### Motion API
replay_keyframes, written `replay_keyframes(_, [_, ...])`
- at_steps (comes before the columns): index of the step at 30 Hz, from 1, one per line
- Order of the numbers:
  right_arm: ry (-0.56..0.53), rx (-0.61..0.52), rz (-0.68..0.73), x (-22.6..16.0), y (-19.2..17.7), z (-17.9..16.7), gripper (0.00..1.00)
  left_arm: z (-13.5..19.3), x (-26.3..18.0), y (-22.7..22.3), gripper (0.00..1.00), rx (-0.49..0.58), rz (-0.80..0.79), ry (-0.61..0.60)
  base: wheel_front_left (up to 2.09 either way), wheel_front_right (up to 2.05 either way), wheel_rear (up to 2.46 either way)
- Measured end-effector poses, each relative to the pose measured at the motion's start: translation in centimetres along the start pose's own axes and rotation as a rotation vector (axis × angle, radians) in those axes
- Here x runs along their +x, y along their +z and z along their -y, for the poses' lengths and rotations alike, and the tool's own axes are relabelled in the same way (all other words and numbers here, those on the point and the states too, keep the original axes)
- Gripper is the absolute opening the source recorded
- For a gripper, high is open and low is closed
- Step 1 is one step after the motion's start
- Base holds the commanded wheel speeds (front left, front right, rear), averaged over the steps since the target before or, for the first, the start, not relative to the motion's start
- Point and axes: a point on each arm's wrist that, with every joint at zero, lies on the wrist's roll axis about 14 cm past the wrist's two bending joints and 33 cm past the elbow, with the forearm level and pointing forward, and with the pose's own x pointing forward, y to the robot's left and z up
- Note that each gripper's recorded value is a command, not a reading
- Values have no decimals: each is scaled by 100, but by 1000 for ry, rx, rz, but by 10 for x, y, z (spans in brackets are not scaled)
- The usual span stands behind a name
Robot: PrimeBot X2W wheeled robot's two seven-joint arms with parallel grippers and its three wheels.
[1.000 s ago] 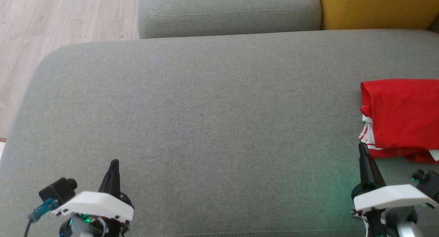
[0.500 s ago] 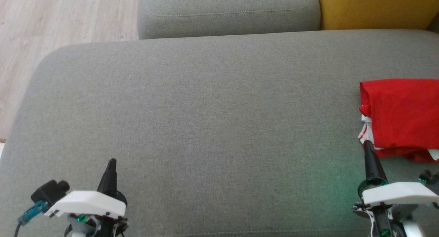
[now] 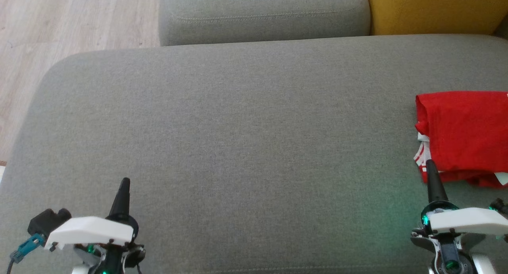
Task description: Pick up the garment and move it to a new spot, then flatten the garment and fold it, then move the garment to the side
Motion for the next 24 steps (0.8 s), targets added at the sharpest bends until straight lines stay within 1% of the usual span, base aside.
replay_keyframes(24, [-6,277,37,2,11,5,0,10,5,12,0,-316,13,-60,0,0,0])
